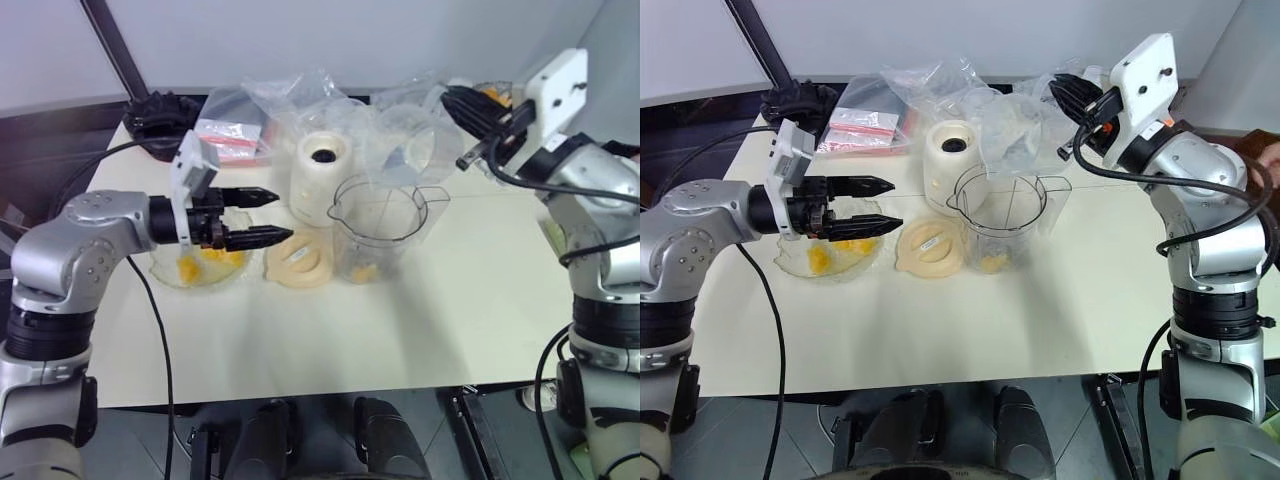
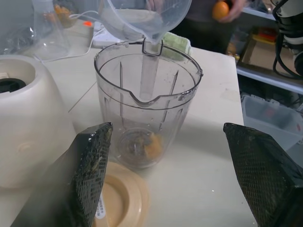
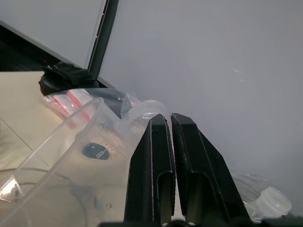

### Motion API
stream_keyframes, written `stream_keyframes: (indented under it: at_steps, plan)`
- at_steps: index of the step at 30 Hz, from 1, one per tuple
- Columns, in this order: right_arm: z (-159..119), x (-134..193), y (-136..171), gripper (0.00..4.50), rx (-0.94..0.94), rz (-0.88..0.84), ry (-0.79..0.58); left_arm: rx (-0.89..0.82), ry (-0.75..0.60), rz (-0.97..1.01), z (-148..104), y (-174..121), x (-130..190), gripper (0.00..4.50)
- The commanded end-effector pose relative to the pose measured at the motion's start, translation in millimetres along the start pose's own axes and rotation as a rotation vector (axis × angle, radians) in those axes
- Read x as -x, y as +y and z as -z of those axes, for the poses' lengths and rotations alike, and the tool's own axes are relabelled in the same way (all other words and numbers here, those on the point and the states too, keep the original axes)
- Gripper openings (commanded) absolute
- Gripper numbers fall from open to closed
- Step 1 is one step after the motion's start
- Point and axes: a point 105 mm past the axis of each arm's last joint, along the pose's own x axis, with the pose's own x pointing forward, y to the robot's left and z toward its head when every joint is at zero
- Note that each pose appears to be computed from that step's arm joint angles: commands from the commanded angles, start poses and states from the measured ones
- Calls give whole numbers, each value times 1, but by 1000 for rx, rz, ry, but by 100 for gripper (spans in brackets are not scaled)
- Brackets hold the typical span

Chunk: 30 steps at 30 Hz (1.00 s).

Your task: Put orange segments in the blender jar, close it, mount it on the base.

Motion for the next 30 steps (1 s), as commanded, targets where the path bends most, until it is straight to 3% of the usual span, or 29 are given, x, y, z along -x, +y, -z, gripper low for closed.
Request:
stream_keyframes:
  at_steps: [1,25,30]
  plan:
    - [-12,4,-6,12,59,17,-38,-37,-16,-1,-10,-1,0,391]
    - [-9,3,-4,12,128,-2,-30,-35,-22,-3,-10,-1,-1,391]
    - [-8,5,-22,12,-11,111,-55,-30,-61,14,-19,-3,-2,391]
